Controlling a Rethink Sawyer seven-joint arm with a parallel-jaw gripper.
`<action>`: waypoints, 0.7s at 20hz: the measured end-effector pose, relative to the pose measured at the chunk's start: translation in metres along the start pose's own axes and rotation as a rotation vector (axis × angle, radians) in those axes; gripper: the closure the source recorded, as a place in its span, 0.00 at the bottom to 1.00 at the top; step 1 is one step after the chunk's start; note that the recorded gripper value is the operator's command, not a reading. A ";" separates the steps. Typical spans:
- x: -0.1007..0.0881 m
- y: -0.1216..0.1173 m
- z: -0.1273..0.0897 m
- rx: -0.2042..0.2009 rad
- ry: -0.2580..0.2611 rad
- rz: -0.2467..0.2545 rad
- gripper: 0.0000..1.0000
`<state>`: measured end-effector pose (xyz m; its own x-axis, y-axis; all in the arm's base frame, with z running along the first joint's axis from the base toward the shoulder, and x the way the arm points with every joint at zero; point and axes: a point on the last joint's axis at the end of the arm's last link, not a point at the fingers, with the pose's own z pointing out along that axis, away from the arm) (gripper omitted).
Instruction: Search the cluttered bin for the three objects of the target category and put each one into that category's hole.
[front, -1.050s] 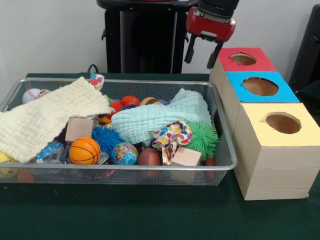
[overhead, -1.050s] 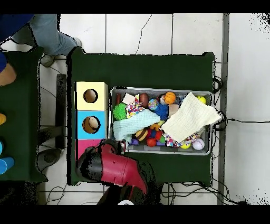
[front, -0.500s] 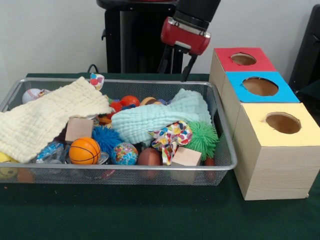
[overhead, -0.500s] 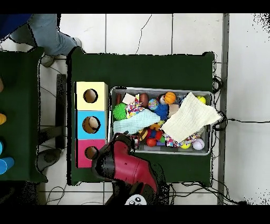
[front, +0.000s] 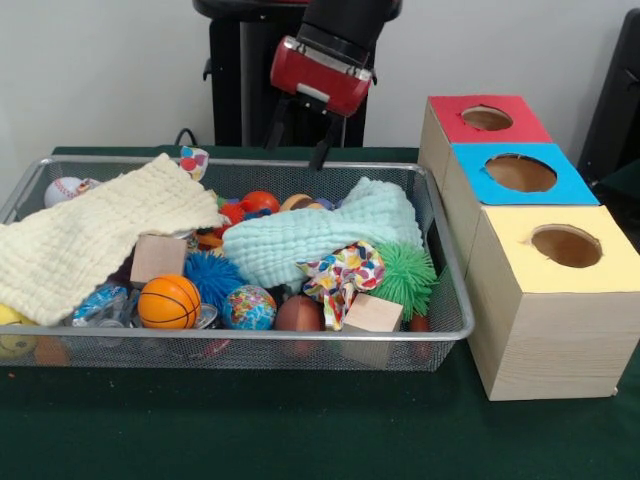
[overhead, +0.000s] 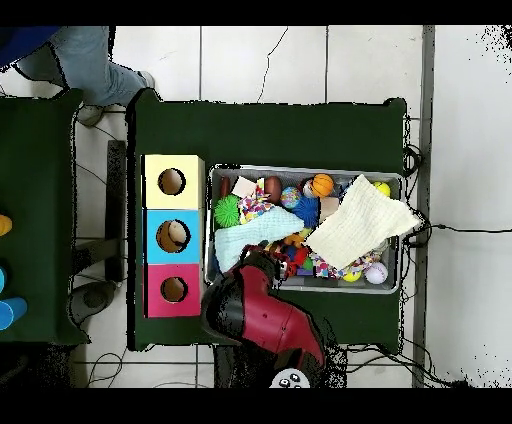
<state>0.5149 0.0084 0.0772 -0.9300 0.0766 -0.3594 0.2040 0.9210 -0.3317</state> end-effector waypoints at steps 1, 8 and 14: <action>0.001 -0.004 0.005 0.012 -0.031 0.023 0.00; 0.015 -0.005 0.021 0.025 -0.034 0.051 0.00; 0.031 -0.002 0.032 0.031 0.002 0.033 0.00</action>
<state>0.4958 -0.0031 0.0384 -0.9232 0.1079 -0.3688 0.2442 0.9057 -0.3464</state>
